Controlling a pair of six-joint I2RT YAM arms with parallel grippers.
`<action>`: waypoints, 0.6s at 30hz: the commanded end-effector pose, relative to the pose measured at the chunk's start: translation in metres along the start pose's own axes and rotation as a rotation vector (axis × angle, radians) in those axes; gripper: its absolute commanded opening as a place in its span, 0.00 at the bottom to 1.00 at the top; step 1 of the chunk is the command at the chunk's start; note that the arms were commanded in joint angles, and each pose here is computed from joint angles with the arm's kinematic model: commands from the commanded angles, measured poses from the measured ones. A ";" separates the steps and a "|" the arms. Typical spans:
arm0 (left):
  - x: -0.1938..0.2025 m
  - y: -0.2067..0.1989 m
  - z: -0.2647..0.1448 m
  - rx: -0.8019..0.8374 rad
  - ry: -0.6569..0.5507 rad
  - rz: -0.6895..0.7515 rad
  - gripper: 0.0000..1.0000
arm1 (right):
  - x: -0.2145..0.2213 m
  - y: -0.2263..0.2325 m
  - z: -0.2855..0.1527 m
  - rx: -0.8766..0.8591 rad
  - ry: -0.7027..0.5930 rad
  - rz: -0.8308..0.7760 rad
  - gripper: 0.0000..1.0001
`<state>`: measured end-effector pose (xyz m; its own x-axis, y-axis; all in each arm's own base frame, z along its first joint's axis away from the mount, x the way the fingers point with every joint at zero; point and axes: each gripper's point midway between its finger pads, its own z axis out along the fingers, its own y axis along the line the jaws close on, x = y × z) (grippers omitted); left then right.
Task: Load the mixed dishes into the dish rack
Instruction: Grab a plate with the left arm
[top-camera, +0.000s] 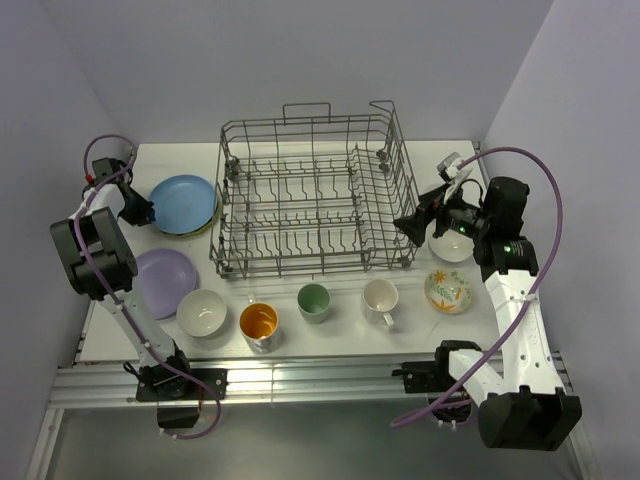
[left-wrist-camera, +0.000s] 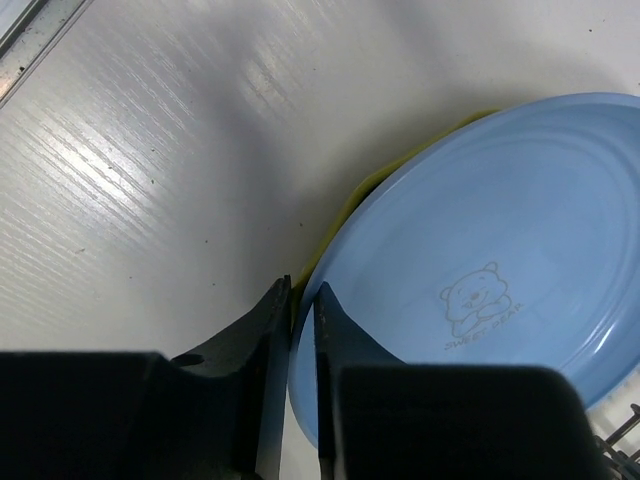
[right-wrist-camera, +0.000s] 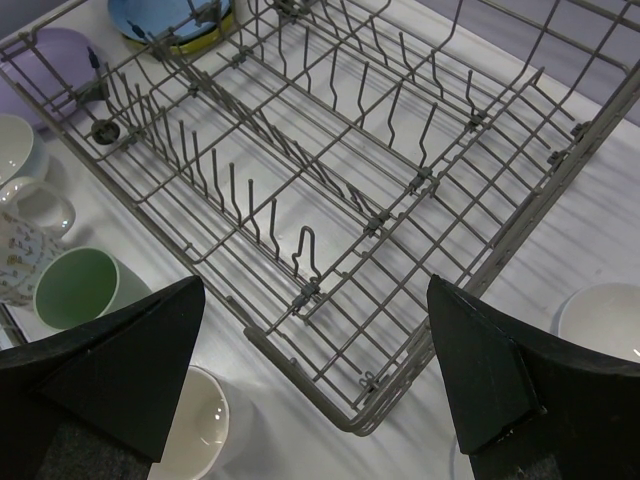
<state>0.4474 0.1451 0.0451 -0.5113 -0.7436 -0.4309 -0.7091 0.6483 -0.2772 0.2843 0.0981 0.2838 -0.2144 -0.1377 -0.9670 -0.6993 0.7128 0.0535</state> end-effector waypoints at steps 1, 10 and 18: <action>-0.020 -0.017 -0.024 0.051 -0.067 0.017 0.04 | -0.008 -0.003 0.000 0.013 -0.027 -0.022 1.00; -0.023 -0.021 -0.036 0.047 -0.092 0.050 0.00 | -0.010 -0.003 -0.001 0.017 -0.031 -0.028 1.00; -0.040 -0.021 -0.061 0.026 -0.188 0.086 0.00 | -0.010 -0.001 -0.002 0.014 -0.032 -0.028 1.00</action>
<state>0.4455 0.1434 0.0759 -0.5244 -0.6877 -0.5021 -0.6778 0.6940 -0.2426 0.2846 0.0977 0.2836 -0.2151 -0.1379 -0.9668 -0.6972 0.7149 0.0532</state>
